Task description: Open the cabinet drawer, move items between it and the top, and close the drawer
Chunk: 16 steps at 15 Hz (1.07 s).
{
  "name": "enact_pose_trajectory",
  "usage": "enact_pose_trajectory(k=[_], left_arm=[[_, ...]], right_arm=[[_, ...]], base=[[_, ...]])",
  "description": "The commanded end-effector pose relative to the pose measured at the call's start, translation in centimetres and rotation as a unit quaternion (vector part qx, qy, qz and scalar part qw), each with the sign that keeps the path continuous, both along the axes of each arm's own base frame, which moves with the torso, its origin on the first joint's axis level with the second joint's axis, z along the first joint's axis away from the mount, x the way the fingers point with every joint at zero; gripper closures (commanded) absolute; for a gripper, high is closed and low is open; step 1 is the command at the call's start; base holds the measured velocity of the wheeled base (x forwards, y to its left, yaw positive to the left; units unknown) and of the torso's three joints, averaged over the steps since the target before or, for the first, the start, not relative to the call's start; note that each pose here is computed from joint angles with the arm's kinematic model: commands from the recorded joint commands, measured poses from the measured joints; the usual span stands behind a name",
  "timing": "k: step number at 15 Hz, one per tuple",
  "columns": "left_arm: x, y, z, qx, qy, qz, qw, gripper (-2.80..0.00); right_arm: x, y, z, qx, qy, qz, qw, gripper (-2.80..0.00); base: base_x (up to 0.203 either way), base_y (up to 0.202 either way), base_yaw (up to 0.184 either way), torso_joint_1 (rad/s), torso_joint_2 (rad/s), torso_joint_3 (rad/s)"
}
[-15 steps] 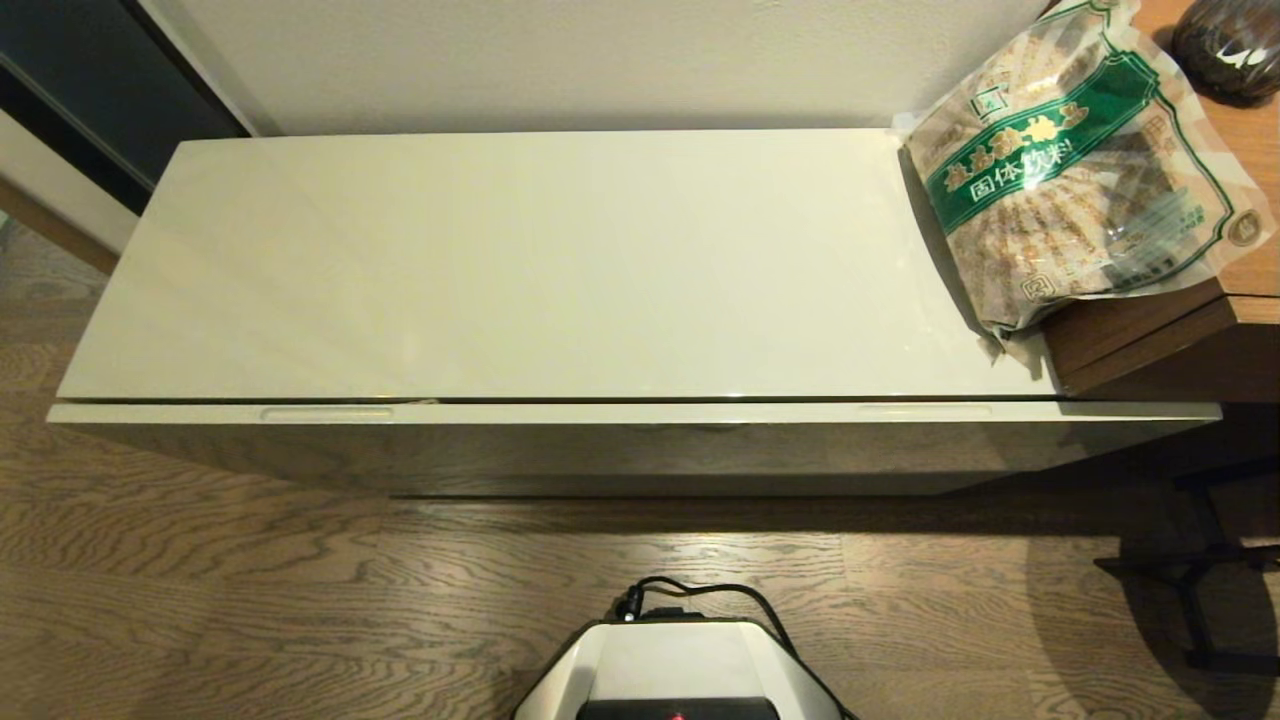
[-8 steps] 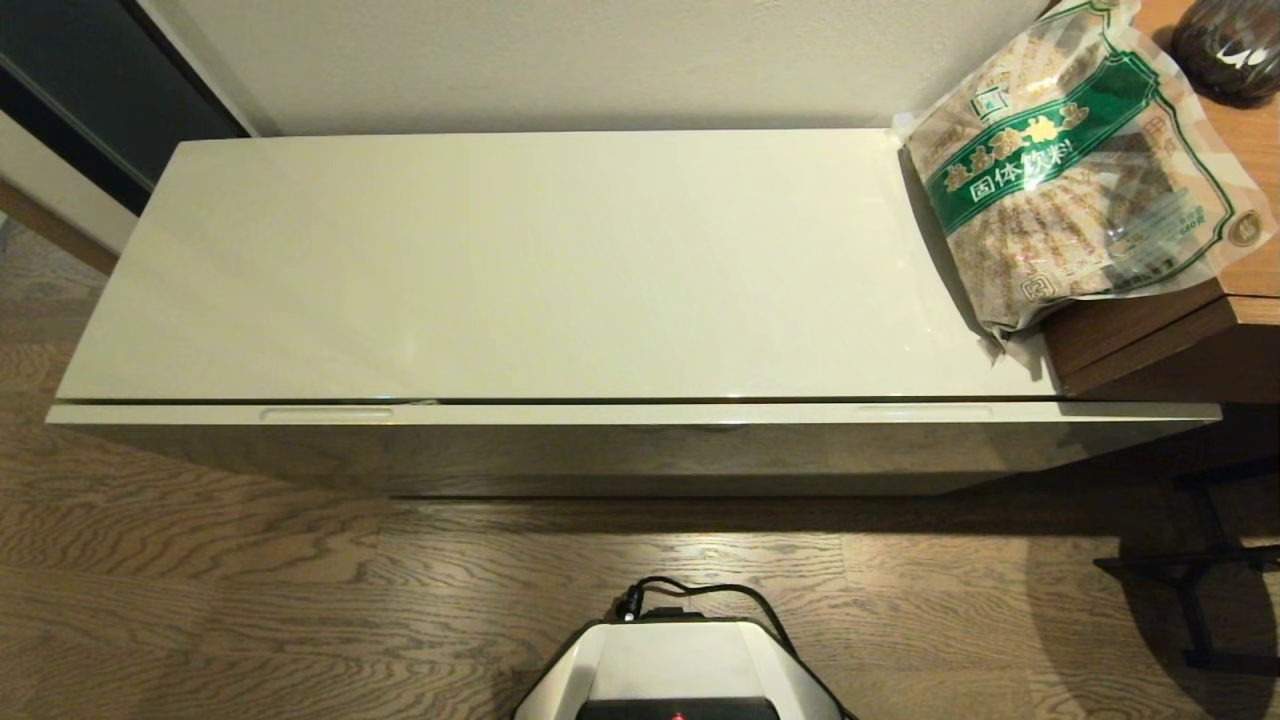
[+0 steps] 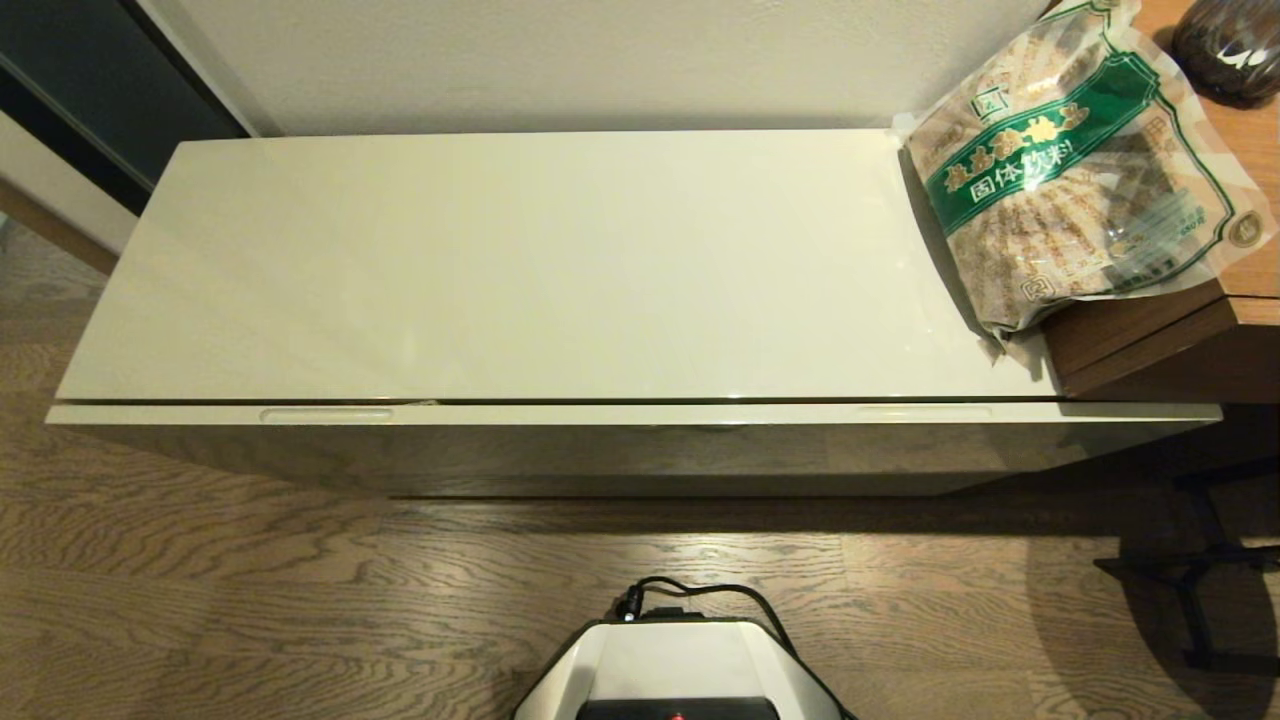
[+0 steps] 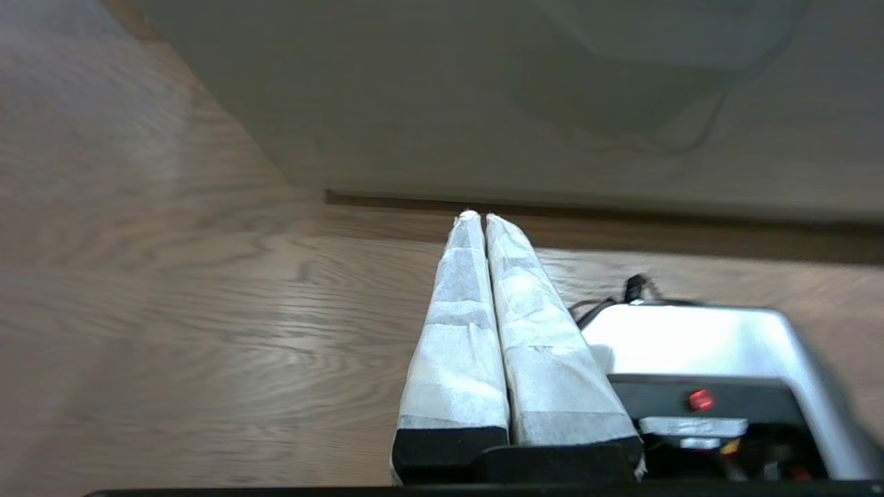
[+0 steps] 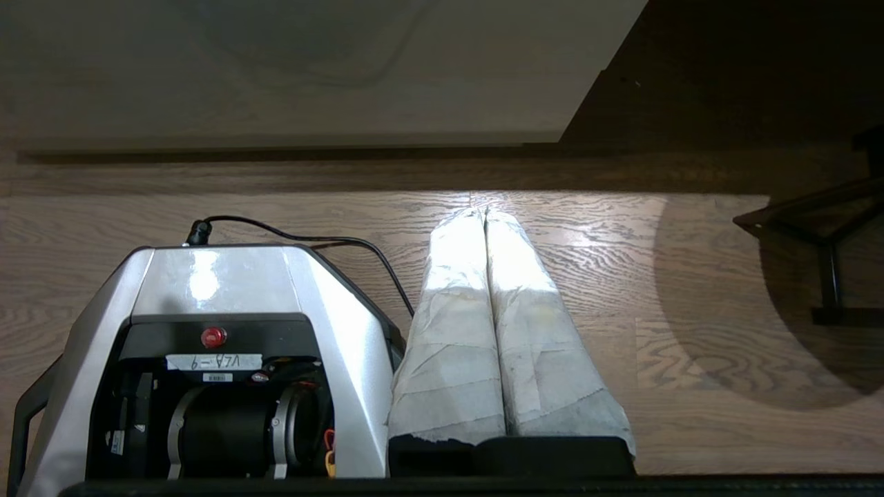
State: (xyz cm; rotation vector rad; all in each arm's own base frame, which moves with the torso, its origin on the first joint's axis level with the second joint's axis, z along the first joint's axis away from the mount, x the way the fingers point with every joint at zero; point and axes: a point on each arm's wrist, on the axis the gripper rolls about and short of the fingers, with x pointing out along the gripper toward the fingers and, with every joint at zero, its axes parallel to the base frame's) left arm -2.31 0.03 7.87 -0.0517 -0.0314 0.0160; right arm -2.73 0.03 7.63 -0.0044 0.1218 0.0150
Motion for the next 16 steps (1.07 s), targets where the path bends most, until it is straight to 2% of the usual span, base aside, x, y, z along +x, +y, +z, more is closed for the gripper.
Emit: enact_pose_trajectory(k=[1, 2, 4, 9, 10, 14, 16], left_arm=[[0.04, 0.00, -0.11, 0.043, 0.007, 0.002, 0.9990, 0.00], [0.04, 0.00, -0.17, 0.055, 0.010, 0.003, 0.9984, 0.00], [0.03, 0.00, -0.61, 0.056, 0.032, -0.001, 0.9979, 0.00], [0.03, -0.05, -0.60, 0.084, 0.030, -0.011, 0.9960, 0.00], [0.04, -0.05, -0.59, 0.083, 0.030, -0.011, 0.9960, 0.00], [0.04, -0.03, -0.55, 0.047, 0.028, -0.004, 0.9985, 0.00], [0.03, -0.02, -0.55, 0.047, 0.028, -0.005, 0.9985, 0.00]], right_arm=[[0.01, 0.00, -0.01, 0.000, 0.001, 0.000, 1.000, 0.00], [0.01, 0.00, -0.01, 0.000, 0.001, 0.000, 1.000, 0.00], [0.01, 0.00, -0.01, 0.000, 0.001, 0.000, 1.000, 0.00], [0.01, 0.00, -0.01, 0.000, 0.001, 0.000, 1.000, 0.00], [0.01, 0.00, -0.01, 0.000, 0.001, 0.000, 1.000, 0.00], [0.01, 0.00, -0.01, 0.000, 0.001, 0.000, 1.000, 0.00], [0.01, 0.00, -0.01, 0.000, 0.001, 0.000, 1.000, 0.00]], base=[[0.000, 0.000, 0.000, 0.000, 0.00, 0.000], [0.000, 0.000, 0.000, 0.000, 0.00, 0.000], [0.000, 0.000, 0.000, 0.000, 0.00, 0.000], [0.000, 0.000, 0.000, 0.000, 0.00, 0.000], [0.000, 0.000, 0.000, 0.000, 0.00, 0.000], [0.000, 0.000, 0.000, 0.000, 0.00, 0.000], [0.000, 0.000, 0.000, 0.000, 0.00, 0.000]])
